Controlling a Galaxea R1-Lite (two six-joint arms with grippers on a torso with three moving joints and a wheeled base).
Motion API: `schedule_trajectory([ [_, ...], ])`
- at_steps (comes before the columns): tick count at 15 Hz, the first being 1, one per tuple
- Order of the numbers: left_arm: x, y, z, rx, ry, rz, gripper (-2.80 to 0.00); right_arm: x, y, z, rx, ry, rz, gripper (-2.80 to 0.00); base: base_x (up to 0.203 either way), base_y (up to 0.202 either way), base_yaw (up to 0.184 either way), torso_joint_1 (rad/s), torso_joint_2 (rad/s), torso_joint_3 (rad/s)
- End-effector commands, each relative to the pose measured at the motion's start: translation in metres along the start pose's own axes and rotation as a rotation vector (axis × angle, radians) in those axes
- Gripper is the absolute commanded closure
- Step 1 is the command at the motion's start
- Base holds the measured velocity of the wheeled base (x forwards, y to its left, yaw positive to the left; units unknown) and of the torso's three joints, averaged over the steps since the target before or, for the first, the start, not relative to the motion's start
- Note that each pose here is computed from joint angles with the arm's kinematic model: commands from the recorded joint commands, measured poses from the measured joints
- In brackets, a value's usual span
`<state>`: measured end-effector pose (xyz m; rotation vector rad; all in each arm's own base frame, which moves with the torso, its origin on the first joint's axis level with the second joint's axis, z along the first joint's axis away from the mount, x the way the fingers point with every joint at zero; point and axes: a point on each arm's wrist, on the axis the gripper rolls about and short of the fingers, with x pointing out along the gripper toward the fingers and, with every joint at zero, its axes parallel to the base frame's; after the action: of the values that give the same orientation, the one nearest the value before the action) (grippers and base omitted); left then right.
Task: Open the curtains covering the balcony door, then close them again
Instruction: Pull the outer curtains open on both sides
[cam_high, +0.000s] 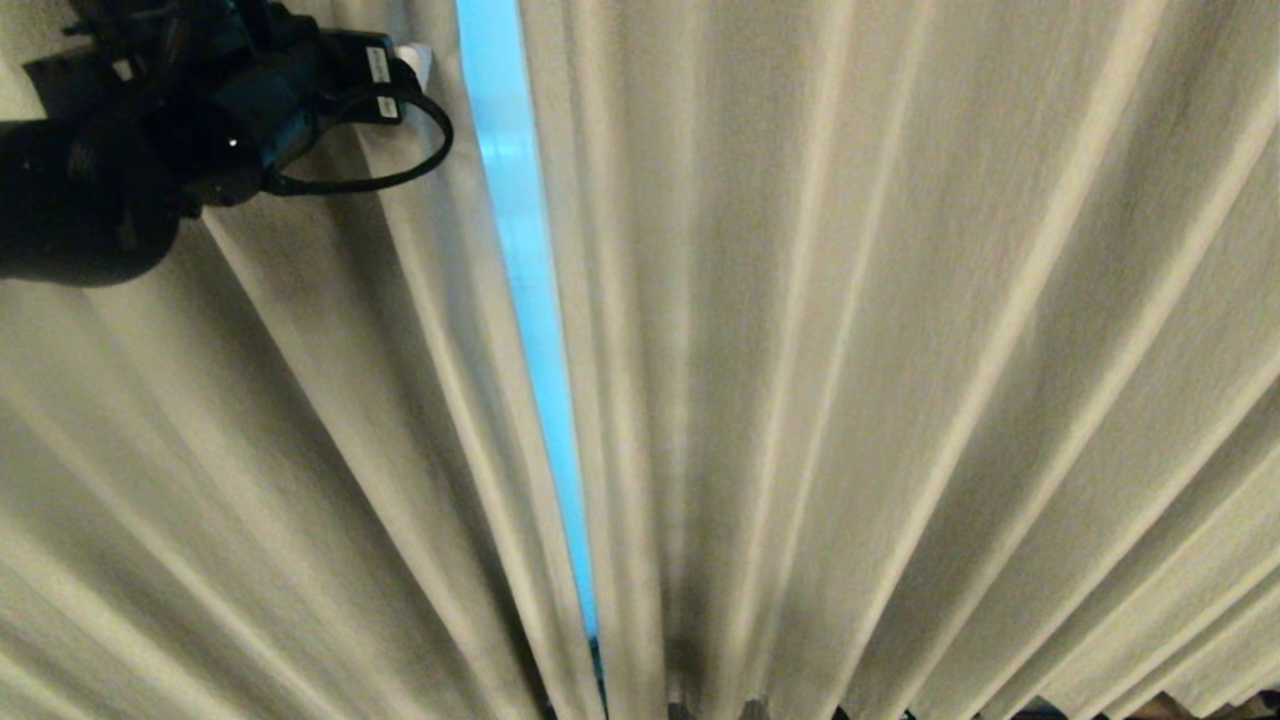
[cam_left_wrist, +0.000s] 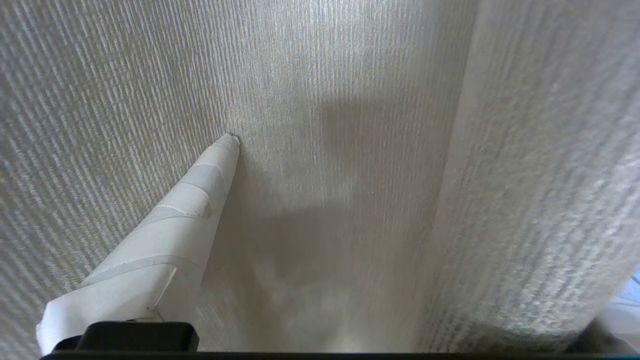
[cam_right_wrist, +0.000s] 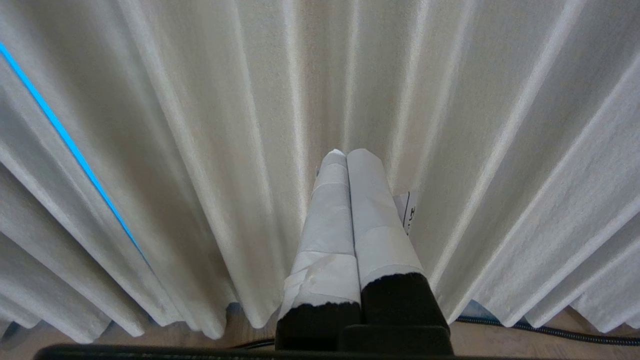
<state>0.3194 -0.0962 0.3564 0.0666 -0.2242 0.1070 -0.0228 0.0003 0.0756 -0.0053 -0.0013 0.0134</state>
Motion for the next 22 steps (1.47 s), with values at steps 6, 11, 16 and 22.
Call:
schedule_trajectory([
  [6, 0.007, -0.024, -0.008, -0.043, -0.086, -0.025, -2.80, 0.000, 0.000, 0.000, -0.001, 0.000, 0.000, 0.00, 0.000, 0.000, 0.000, 0.000, 0.00, 0.000],
  [11, -0.002, -0.036, -0.018, -0.030, -0.039, -0.014, 0.00, 0.000, 0.000, 0.000, -0.001, 0.000, 0.000, 0.00, 0.000, 0.000, 0.000, 0.000, 0.00, 0.000],
  [16, -0.002, -0.038, -0.019, -0.012, -0.040, -0.013, 0.00, 0.000, 0.000, 0.000, -0.001, 0.000, 0.000, 0.00, 0.000, 0.000, 0.000, 0.000, 0.00, 0.000],
  [22, 0.003, -0.026, -0.019, -0.011, -0.046, 0.012, 0.00, 0.000, 0.000, 0.000, -0.001, 0.000, 0.000, 0.00, 0.000, 0.000, 0.000, 0.000, 0.00, 0.000],
])
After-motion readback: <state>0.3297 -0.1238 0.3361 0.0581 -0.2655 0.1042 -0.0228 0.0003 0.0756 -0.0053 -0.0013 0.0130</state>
